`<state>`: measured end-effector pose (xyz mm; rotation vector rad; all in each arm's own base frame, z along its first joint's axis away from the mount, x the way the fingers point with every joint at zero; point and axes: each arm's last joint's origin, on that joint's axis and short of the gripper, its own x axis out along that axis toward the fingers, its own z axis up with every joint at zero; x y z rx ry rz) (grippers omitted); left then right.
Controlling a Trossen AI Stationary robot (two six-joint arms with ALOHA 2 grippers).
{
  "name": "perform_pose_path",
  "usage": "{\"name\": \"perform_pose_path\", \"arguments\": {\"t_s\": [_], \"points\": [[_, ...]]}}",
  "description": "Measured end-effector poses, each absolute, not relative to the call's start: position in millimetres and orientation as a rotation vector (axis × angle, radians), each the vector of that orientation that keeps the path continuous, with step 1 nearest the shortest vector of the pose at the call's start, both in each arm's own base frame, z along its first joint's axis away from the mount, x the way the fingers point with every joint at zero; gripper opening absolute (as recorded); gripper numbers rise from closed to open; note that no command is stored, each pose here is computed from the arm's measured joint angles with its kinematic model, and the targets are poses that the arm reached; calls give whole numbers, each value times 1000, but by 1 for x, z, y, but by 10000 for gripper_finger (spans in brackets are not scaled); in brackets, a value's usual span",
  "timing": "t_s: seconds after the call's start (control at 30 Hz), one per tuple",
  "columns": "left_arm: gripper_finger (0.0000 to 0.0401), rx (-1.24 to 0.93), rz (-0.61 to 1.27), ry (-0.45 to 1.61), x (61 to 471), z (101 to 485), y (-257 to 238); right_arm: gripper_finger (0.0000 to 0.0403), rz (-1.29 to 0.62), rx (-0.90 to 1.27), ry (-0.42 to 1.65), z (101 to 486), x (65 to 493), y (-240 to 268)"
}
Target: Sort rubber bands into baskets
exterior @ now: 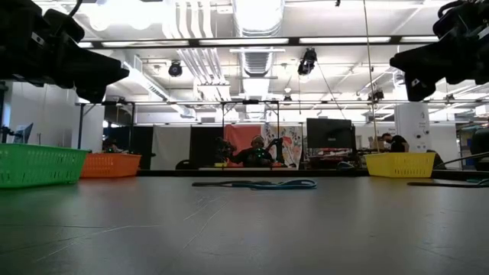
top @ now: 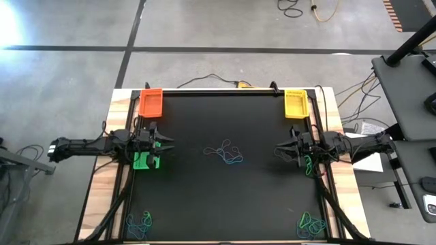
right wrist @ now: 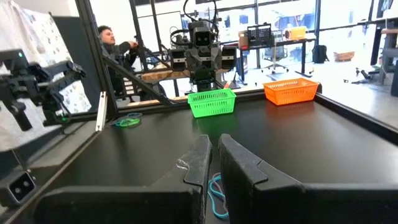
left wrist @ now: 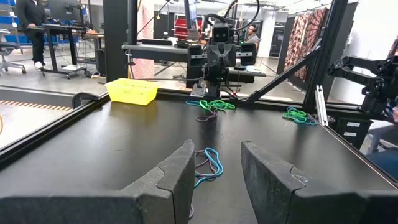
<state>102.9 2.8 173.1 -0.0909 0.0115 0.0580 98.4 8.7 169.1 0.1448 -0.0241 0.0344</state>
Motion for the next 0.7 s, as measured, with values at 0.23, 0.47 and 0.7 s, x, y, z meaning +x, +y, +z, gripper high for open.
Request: {"name": "perform_pose_path", "arguments": {"t_s": [0.23,0.47,0.7], "points": [[115,-91,58,12,103,173,3,27,35,230,-18,169,98,9],[115,-91,58,12,103,173,3,27,10,127,-32,170,98,8],[115,-91,58,11,103,173,3,30,12,124,-49,175,104,10]]}}
